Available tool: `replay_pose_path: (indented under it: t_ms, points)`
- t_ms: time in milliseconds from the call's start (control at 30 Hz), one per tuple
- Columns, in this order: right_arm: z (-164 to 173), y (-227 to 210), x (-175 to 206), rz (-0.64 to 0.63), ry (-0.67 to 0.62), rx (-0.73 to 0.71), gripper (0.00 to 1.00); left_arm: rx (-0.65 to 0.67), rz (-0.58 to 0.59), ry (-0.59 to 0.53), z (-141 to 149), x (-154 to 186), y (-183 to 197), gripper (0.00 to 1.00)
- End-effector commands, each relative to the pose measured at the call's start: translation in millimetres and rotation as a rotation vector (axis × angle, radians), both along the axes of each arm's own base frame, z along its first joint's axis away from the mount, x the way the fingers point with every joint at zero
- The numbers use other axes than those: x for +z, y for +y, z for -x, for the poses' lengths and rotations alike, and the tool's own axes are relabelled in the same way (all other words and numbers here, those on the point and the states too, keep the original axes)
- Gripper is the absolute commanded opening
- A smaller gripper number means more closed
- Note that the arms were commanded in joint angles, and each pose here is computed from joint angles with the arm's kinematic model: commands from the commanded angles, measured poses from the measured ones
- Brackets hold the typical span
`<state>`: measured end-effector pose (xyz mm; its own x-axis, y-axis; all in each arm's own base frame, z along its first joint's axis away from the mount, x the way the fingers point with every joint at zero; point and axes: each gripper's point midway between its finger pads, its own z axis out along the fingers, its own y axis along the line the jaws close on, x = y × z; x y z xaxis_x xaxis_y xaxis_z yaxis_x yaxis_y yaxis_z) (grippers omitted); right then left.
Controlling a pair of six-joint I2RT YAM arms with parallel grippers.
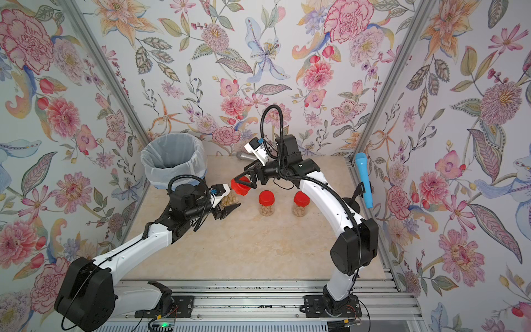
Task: Empty moldy peanuts from jars
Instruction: Unscrew the lid from the jar.
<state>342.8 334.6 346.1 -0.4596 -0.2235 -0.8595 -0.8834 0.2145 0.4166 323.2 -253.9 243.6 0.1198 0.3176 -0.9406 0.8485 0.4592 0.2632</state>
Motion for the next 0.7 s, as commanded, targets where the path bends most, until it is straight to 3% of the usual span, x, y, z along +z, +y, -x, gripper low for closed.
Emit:
replay_pose_path:
  t_ms: [0, 133, 333, 433, 667]
  points:
    - [-7, -9, 33, -0.097, -0.045, -0.06, 1.0, 0.023, 0.008, -0.033, -3, 6, 5, 0.31]
    - [-28, -25, 40, -0.107, 0.025, -0.249, 1.0, 0.036, 0.002, -0.037, -5, 6, 6, 0.31]
    - [-33, -45, 30, -0.121, 0.393, -0.492, 0.94, 0.085, -0.013, -0.054, -12, 6, 12, 0.31]
    - [-19, -45, 20, -0.06, 0.458, -0.558, 0.91, 0.11, -0.022, -0.064, -15, 7, 15, 0.31]
    - [1, -24, 4, -0.023, 0.557, -0.551, 0.87, 0.162, -0.031, -0.083, -21, 6, 22, 0.31]
